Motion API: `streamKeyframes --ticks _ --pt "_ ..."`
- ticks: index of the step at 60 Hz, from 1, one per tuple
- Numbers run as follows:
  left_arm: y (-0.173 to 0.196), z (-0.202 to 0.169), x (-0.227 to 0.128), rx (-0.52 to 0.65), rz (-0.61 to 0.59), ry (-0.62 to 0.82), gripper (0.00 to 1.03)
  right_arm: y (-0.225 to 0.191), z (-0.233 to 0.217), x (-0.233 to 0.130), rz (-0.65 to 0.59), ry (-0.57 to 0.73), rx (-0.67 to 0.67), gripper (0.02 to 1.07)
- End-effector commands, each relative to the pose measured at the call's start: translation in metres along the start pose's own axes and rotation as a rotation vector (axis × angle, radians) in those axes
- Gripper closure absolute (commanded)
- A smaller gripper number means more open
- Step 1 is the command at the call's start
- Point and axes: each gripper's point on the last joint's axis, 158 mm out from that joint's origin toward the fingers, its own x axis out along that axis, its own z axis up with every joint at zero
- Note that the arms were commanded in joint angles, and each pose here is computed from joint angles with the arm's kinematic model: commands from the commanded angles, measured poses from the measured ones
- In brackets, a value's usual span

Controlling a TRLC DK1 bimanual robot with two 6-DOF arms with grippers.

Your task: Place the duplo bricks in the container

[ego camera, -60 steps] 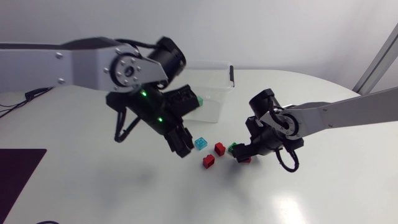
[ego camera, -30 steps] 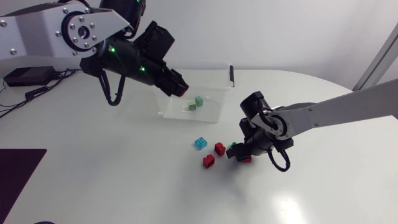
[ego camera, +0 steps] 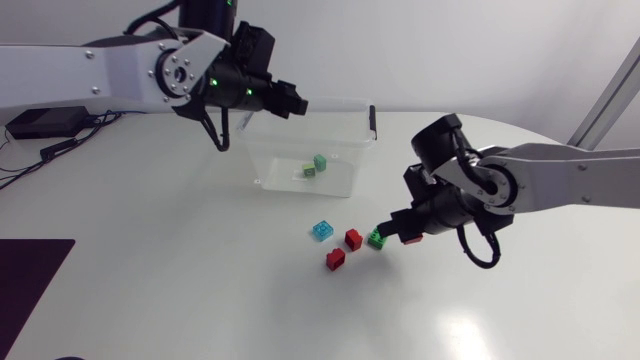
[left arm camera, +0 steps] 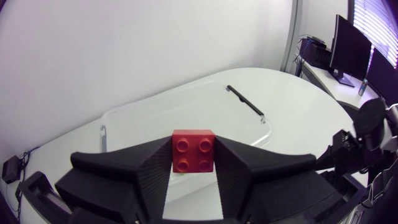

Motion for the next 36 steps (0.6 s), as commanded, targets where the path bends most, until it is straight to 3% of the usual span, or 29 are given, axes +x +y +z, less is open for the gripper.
streamKeyframes --ticks 1,5,8,11,25,36 --pt "0.011 -0.007 0.022 -0.034 0.021 0.015 0.78 -0.004 0.022 -0.016 -0.005 -0.048 0.008 0.69" --pt "0.017 -0.015 0.033 -0.034 0.041 0.029 0.63 -0.005 0.035 -0.024 -0.005 -0.068 0.013 0.69" --pt "0.02 -0.02 0.041 -0.034 0.055 0.04 0.46 -0.004 0.046 -0.029 -0.001 -0.086 0.015 0.69" --pt "0.021 -0.02 0.043 -0.034 0.058 0.041 0.37 -0.004 0.057 -0.034 0.0 -0.099 0.016 0.69" --pt "0.022 -0.003 0.026 -0.031 0.069 0.003 0.19 0.003 0.118 -0.058 0.015 -0.18 0.02 0.69" --pt "0.018 0.026 -0.02 -0.043 0.073 -0.079 0.18 0.016 0.162 -0.067 0.033 -0.24 0.017 0.69"
